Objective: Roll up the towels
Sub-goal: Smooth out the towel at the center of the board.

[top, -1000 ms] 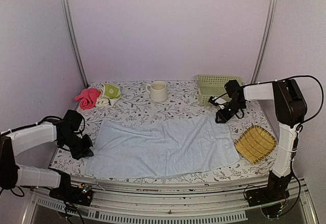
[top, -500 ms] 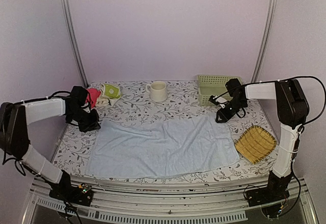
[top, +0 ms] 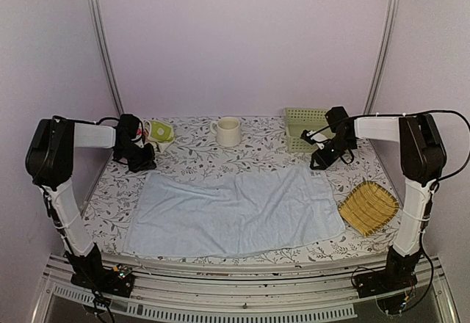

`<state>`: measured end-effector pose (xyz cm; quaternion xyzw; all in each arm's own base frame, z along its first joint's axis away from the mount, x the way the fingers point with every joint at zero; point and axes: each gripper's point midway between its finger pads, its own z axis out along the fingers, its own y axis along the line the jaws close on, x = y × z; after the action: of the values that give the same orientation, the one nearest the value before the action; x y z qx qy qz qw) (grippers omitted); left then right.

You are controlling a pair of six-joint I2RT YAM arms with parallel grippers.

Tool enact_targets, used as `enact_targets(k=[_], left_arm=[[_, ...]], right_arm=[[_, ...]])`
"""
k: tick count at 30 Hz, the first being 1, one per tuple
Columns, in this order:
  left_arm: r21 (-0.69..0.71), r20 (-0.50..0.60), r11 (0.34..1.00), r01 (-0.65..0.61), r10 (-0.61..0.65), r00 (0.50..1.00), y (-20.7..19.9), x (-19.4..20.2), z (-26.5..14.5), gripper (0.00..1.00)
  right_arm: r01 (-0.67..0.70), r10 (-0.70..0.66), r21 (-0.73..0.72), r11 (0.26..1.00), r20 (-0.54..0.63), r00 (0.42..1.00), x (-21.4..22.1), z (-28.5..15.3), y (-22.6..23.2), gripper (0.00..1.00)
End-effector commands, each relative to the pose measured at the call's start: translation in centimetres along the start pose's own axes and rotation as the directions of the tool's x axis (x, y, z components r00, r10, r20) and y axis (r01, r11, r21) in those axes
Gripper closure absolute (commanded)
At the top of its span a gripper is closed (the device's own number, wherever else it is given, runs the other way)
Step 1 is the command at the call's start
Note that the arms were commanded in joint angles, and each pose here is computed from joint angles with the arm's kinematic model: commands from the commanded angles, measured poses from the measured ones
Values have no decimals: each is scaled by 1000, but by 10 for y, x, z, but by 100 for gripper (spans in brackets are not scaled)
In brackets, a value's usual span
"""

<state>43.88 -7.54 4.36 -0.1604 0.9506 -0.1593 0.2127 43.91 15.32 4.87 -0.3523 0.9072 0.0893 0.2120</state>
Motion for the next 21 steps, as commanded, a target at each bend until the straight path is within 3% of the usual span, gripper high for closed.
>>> enact_targets(k=[1, 6, 10, 21], left_arm=[[-1, -38, 1000, 5, -5, 999, 6, 7, 14, 100], [-53, -11, 999, 4, -4, 1000, 21, 8, 11, 100], [-166, -39, 981, 101, -109, 993, 63, 24, 17, 100], [-187, -1, 959, 213, -217, 976, 108, 38, 9, 100]], right_arm=[[23, -22, -1, 1000, 9, 1000, -7, -2, -1, 61], [24, -24, -15, 1000, -7, 1000, 0, 8, 1, 61], [17, -18, -29, 999, -34, 999, 9, 19, 2, 61], [-31, 45, 98, 995, -149, 988, 30, 42, -24, 61]])
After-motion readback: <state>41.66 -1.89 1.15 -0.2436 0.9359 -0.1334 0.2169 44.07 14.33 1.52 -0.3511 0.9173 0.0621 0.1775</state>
